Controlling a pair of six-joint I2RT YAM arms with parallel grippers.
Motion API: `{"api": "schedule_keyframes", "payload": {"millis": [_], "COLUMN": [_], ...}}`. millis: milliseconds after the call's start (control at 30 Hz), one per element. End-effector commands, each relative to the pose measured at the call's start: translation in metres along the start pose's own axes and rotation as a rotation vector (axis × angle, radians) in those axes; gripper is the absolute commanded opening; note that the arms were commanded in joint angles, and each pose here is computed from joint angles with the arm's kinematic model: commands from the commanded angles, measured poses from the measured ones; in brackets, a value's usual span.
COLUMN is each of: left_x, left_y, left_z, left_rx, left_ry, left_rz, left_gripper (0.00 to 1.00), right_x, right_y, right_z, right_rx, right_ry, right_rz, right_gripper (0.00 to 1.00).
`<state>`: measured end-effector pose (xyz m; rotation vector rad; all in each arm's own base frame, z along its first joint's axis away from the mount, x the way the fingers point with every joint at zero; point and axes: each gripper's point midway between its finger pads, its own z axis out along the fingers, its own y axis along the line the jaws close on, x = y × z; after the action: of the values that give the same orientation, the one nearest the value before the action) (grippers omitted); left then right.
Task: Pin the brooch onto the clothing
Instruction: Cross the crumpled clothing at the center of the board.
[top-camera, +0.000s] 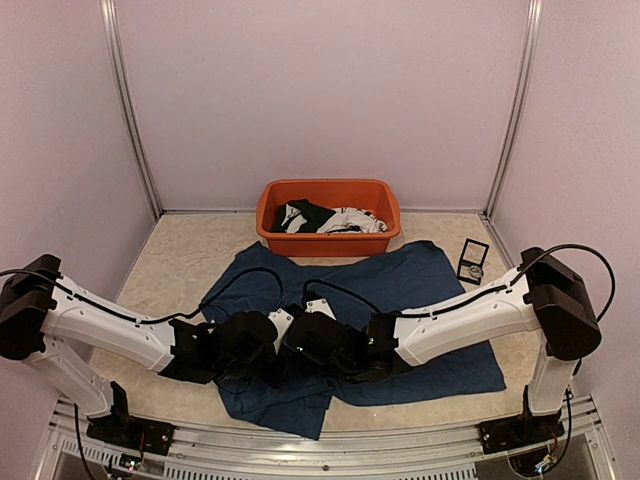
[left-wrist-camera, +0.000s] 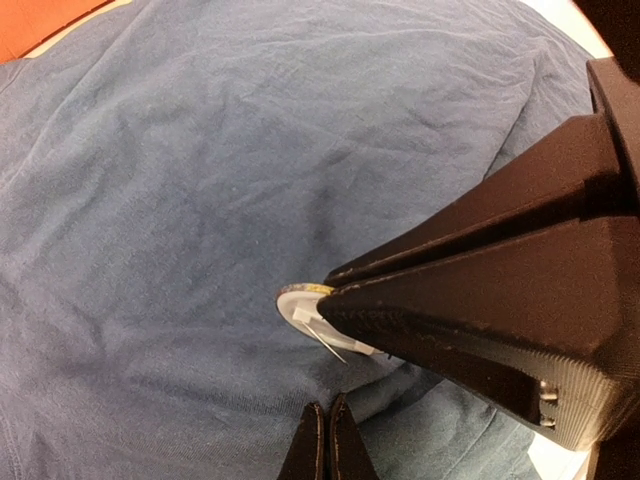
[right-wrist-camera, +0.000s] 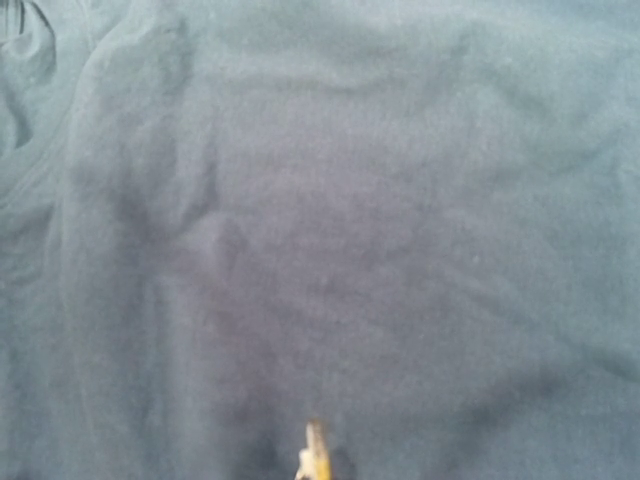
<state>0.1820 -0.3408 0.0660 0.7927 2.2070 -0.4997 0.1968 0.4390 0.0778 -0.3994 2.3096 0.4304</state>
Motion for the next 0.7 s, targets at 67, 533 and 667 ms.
{"api": "schedule_keyframes", "payload": {"millis": [67, 533, 667], "left_x": [-0.002, -0.003, -0.003], "left_y": [0.001, 0.005, 0.007], "left_z": [-0.001, 0.001, 0.001], "left_rx": [-0.012, -0.039, -0.047], "left_ry": [-0.026, -0.034, -0.036], "left_rz": [0.007, -0.001, -0.003], "left_gripper": [0.0, 0.0, 0.0], "right_x": [-0.001, 0.011, 0.013], "right_y": [0.016, 0.034, 0.039], "right_z": [0.001, -0.004, -0.008], "right_rx": [-0.044, -0.128, -0.153], "right_ry": [-0.001, 0.02, 0.026], "right_rz": [-0.033, -0.111, -0.137], "right_gripper": [0.0, 0.0, 0.0]}}
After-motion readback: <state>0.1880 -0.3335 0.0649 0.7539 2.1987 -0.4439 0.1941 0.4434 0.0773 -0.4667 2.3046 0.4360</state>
